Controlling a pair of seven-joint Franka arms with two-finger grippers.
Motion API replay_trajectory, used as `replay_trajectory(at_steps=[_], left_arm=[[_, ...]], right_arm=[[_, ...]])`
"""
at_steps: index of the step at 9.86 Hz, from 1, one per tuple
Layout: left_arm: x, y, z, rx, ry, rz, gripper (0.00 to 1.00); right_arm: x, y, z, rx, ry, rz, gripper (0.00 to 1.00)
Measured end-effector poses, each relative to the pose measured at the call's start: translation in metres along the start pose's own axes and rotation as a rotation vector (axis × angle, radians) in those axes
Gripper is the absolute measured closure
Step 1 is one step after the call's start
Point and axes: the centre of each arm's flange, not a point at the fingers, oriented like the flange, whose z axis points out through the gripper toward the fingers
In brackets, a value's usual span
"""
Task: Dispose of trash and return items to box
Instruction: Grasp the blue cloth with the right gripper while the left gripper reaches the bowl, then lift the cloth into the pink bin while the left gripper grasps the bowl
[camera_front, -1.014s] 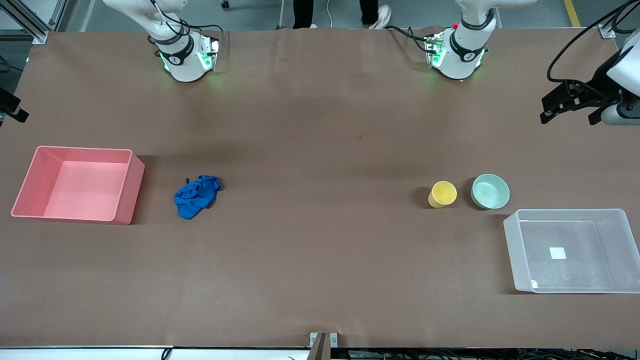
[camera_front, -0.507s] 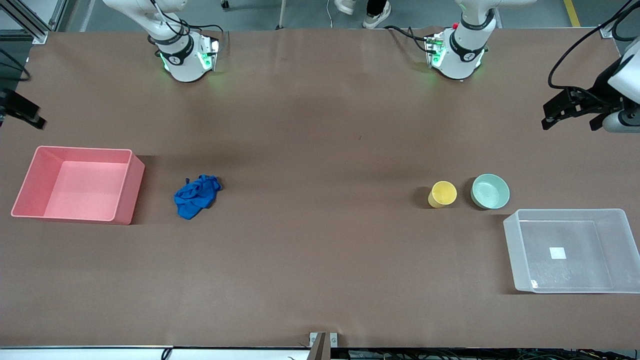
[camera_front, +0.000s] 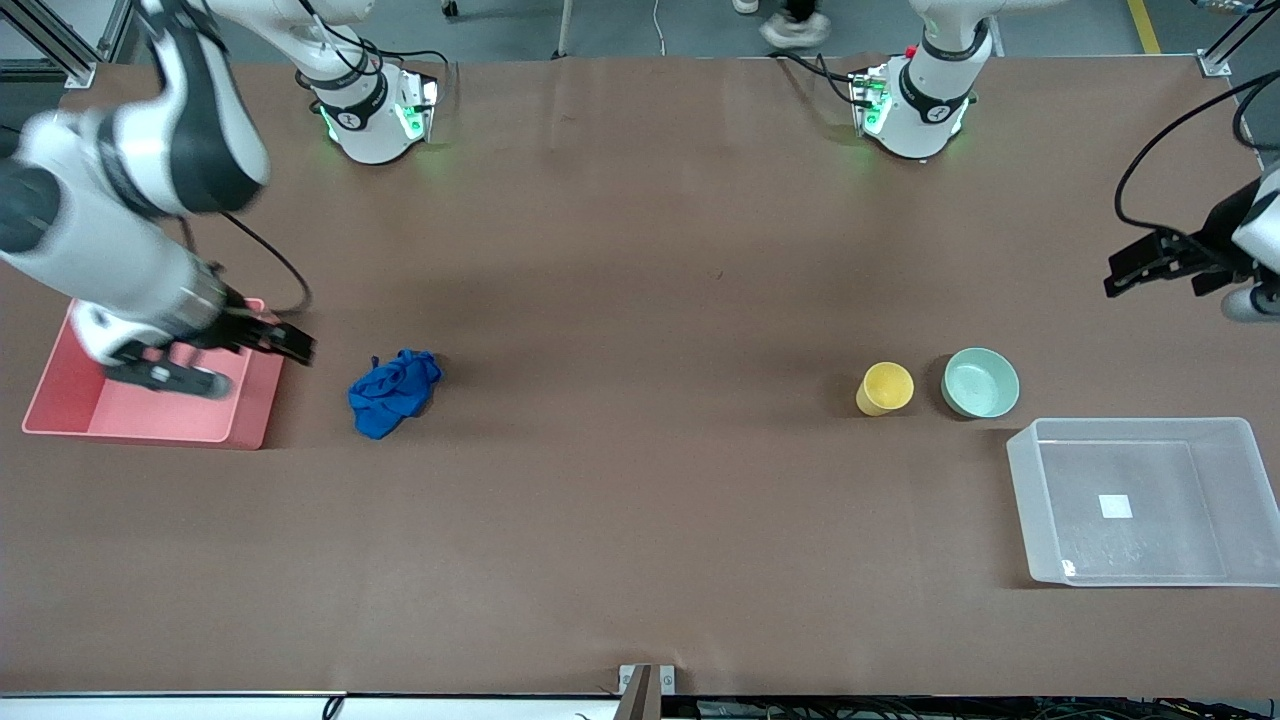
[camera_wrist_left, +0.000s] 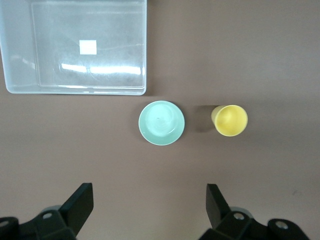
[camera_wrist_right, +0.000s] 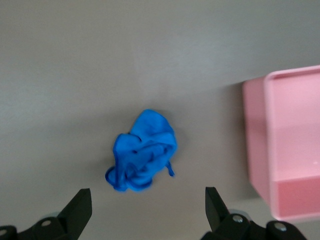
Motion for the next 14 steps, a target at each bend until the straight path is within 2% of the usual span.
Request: replay_trajectory(at_steps=[3, 7, 12, 13, 14], left_arm=[[-0.004, -0.021, 0.098, -0.002, -0.002, -0.034, 0.01], [-0.024, -0.035, 0.204, -0.004, 0.022, -0.063, 0.01], [-0.015, -0.036, 0.281, -0.015, -0.014, -0.066, 0.02], [-0.014, -0.037, 0.294, -0.017, -0.014, -0.068, 0.02], [-0.013, -0.040, 0.306, -0.018, -0.013, -0.073, 0.02]], right_arm=[[-0.017, -0.007, 0.127, 0.037, 0.030, 0.040, 0.00], [-0.020, -0.008, 0.198, 0.036, 0.055, 0.016, 0.03], [-0.018, -0.007, 0.196, 0.035, 0.060, 0.058, 0.78], [-0.018, -0.008, 0.195, 0.035, 0.060, 0.078, 0.85], [-0.018, -0.011, 0.192, 0.028, 0.047, 0.098, 0.85]])
